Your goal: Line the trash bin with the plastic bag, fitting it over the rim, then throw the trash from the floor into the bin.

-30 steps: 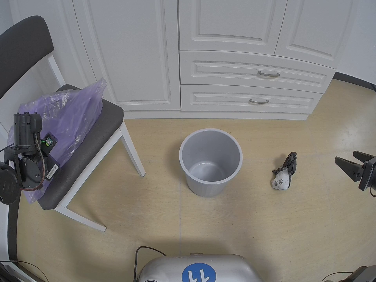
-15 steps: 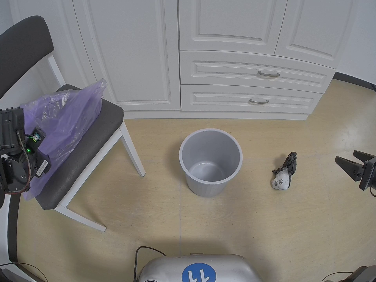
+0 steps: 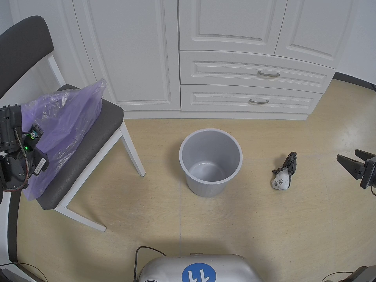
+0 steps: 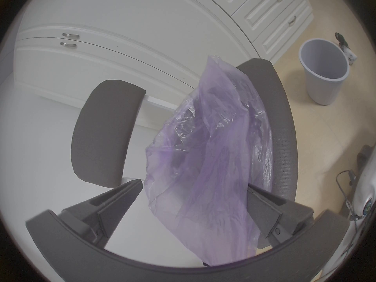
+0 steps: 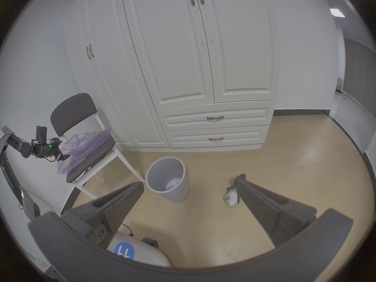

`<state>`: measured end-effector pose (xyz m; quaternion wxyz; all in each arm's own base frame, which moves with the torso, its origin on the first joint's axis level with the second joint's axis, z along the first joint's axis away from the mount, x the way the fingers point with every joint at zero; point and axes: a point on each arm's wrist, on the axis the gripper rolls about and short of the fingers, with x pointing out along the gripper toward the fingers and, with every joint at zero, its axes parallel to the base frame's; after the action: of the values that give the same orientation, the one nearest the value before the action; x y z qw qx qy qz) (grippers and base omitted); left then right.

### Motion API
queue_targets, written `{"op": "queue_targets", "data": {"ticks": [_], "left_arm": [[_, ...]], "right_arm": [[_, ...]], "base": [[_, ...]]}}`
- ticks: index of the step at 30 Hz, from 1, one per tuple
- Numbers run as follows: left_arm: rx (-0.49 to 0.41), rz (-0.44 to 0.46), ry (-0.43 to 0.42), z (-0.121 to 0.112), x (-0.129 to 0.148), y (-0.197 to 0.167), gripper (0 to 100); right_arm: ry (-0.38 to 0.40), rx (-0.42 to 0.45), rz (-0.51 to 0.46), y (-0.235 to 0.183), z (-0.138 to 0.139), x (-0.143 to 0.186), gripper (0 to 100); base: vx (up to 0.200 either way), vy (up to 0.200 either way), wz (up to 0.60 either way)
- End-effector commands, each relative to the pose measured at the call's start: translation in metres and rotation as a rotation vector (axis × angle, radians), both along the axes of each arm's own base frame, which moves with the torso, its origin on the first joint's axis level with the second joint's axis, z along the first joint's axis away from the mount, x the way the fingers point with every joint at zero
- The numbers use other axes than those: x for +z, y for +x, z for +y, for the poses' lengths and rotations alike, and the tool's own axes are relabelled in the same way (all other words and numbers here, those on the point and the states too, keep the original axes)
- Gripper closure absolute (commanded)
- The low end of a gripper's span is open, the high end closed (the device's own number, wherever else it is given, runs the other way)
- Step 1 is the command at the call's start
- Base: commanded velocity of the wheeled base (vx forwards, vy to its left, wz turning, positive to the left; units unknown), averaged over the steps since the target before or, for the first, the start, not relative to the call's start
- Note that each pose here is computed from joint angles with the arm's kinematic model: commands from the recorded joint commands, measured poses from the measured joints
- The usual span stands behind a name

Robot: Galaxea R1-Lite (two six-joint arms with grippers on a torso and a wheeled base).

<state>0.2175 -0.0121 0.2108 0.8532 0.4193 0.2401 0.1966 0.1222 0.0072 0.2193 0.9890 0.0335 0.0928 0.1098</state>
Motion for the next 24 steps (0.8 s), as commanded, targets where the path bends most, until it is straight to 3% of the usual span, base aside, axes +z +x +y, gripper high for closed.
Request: {"op": "queue_targets", "data": {"ticks": [1,24], "left_arm": [[0.002,0.040,0.006,-0.001,-0.009,0.009,0],[0.006,0.054,0.000,-0.004,-0.017,0.044,0]], "right_arm": [[0.001,-0.005,-0.004,0.000,-0.001,0.001,0],[0.001,-0.005,-0.003,0.001,-0.001,0.001,0]], "base": [[0.000,0.000,0.00],[0.000,0.000,0.00]]}}
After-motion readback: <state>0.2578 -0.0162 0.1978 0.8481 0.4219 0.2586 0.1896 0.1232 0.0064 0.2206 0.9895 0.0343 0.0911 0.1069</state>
